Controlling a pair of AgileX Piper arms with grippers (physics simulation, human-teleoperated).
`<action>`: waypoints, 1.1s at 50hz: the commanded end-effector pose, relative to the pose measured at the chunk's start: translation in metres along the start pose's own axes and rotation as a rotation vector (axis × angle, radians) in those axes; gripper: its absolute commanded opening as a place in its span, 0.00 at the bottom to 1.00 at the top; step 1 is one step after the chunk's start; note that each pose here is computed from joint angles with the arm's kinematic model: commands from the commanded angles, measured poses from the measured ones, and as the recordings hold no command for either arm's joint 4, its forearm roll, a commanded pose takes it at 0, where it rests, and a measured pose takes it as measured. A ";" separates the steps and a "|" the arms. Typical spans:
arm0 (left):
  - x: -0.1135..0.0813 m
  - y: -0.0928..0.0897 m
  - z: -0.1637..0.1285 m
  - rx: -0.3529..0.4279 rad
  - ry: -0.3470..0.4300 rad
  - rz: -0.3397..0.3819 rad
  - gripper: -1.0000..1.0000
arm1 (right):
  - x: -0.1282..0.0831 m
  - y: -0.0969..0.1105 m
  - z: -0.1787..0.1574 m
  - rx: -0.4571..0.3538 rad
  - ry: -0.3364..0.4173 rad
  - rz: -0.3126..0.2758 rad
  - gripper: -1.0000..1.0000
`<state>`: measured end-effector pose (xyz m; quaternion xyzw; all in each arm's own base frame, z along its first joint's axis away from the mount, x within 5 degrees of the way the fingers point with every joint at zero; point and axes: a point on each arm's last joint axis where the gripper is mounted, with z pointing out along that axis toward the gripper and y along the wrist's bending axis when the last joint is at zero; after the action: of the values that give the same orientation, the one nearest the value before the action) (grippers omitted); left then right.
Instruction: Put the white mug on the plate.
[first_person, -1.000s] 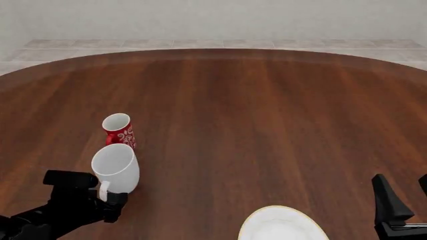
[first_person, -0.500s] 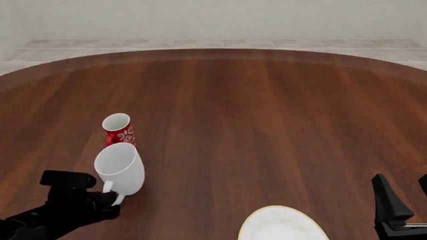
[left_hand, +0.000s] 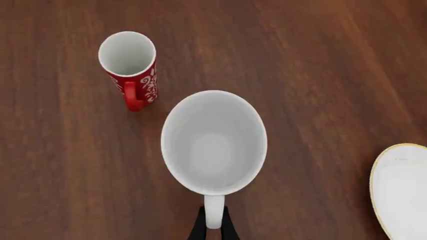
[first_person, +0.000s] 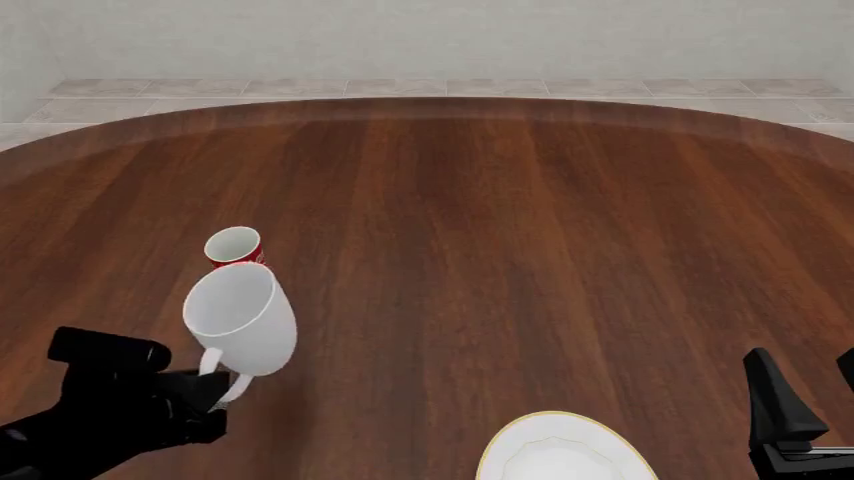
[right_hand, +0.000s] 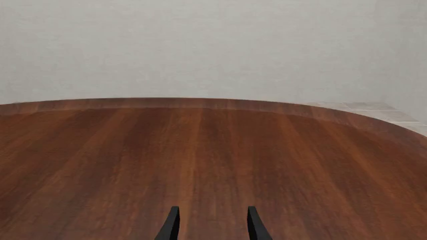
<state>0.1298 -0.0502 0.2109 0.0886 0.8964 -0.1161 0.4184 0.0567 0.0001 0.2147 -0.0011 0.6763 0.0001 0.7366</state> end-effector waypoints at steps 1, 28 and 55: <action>-0.012 -0.013 -0.023 0.078 -0.060 0.031 0.00 | 0.000 0.000 0.000 0.002 -0.001 0.001 1.00; -0.029 -0.057 -0.054 0.393 -0.158 0.068 0.00 | 0.000 0.000 0.000 0.002 0.000 0.001 1.00; -0.030 -0.079 -0.059 0.535 -0.168 0.100 0.00 | 0.000 0.000 0.000 0.001 0.000 0.001 1.00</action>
<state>0.0888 -0.1046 0.2753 0.2143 0.8036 -0.3163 0.4563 0.0567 0.0001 0.2147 -0.0010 0.6763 0.0001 0.7366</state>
